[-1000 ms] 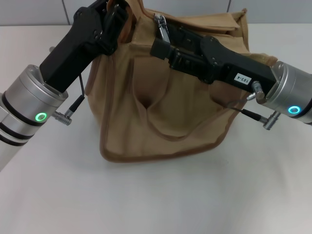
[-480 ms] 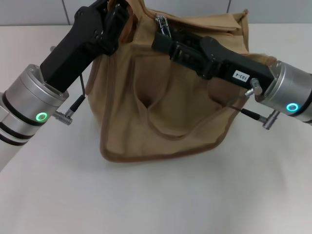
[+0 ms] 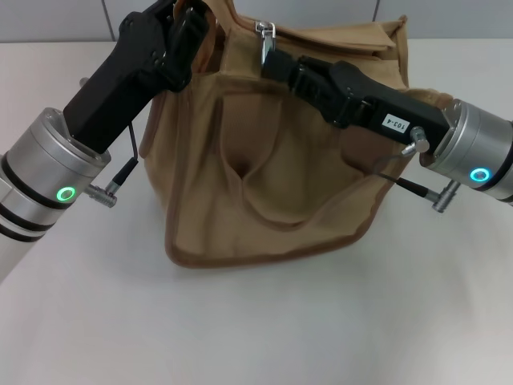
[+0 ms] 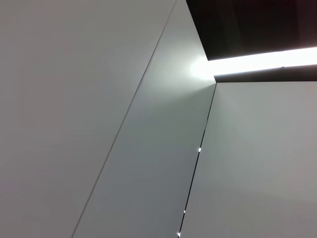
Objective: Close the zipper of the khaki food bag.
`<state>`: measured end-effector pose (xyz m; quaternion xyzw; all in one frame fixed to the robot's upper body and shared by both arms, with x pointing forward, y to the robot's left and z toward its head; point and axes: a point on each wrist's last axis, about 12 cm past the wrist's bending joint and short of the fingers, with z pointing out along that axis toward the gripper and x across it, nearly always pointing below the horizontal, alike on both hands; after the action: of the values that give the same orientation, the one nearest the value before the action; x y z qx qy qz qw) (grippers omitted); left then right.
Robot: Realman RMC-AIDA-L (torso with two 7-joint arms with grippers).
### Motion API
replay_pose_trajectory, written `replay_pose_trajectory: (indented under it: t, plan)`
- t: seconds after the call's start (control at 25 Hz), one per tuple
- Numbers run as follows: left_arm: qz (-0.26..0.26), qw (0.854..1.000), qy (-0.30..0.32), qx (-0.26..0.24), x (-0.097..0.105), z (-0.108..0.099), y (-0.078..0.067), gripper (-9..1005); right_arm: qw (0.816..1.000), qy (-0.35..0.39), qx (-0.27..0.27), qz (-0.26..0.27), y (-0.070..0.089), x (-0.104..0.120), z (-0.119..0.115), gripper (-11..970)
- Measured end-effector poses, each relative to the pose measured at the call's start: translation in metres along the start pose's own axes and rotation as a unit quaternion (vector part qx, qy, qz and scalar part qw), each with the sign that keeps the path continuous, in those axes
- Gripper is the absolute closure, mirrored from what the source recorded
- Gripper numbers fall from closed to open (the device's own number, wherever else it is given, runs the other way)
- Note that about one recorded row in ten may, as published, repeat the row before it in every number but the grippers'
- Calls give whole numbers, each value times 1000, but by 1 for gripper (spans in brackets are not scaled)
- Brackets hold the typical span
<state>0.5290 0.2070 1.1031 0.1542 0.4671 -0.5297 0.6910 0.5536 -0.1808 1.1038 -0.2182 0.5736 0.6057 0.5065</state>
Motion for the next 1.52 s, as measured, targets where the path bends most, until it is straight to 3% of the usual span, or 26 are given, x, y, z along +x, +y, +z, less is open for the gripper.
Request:
replay_pose_trajectory:
  t: [0.36,0.92,1.52]
  plan:
    - [0,1000,0,-2,0,-1,0,933,1000,-6,7,1,0,1,-4,958]
    - [3,1000,-4,-14,-2,-8,1,932,999,-24,33,-2,-3,-1,-21,960]
    - [14,999,-15,-39,-6,-19,4,931,995,-45,84,9,-8,-10,-53,959]
